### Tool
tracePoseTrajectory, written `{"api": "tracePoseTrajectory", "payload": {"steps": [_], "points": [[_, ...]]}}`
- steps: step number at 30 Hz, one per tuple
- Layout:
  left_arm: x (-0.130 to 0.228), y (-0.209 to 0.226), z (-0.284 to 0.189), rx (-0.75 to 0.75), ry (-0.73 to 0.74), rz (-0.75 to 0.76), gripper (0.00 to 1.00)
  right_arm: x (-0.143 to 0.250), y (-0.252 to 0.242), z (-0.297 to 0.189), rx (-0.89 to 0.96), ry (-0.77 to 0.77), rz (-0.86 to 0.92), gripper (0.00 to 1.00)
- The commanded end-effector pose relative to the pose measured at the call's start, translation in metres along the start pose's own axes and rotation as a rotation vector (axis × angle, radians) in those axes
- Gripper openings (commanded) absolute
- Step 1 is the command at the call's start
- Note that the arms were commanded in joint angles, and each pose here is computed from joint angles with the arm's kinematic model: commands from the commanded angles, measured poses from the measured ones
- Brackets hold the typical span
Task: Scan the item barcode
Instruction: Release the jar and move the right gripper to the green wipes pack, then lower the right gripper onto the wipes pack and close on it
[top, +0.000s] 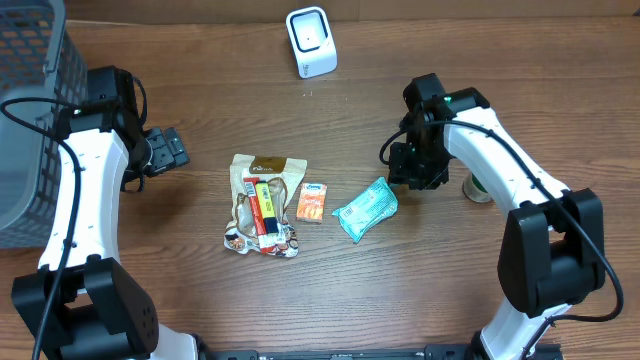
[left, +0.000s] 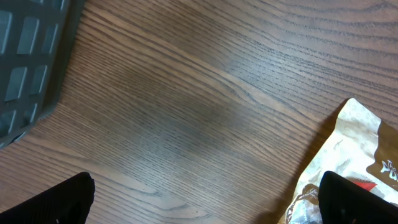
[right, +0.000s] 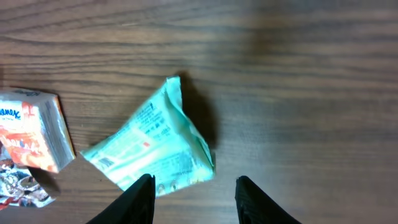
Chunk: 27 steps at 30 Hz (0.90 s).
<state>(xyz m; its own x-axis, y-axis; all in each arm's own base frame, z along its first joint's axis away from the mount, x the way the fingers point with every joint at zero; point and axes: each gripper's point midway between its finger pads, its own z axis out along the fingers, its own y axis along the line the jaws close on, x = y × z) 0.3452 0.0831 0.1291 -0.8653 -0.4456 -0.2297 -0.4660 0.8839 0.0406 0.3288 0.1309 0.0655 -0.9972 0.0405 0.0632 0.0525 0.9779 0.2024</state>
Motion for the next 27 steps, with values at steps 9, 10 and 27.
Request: {"api": "tracePoseTrajectory", "payload": {"steps": [9,10,27], "points": [[-0.004,-0.001,-0.001,0.0,-0.007,0.015,1.0,0.008,-0.008,0.033,-0.023,-0.025,-0.105,0.43],[-0.004,-0.001,0.0,0.0,-0.006,0.015,1.0,0.011,-0.007,0.036,-0.037,-0.017,-0.124,0.43],[-0.004,-0.001,-0.001,0.001,-0.007,0.015,1.0,0.015,0.007,0.053,-0.153,-0.029,-0.17,0.44]]}}
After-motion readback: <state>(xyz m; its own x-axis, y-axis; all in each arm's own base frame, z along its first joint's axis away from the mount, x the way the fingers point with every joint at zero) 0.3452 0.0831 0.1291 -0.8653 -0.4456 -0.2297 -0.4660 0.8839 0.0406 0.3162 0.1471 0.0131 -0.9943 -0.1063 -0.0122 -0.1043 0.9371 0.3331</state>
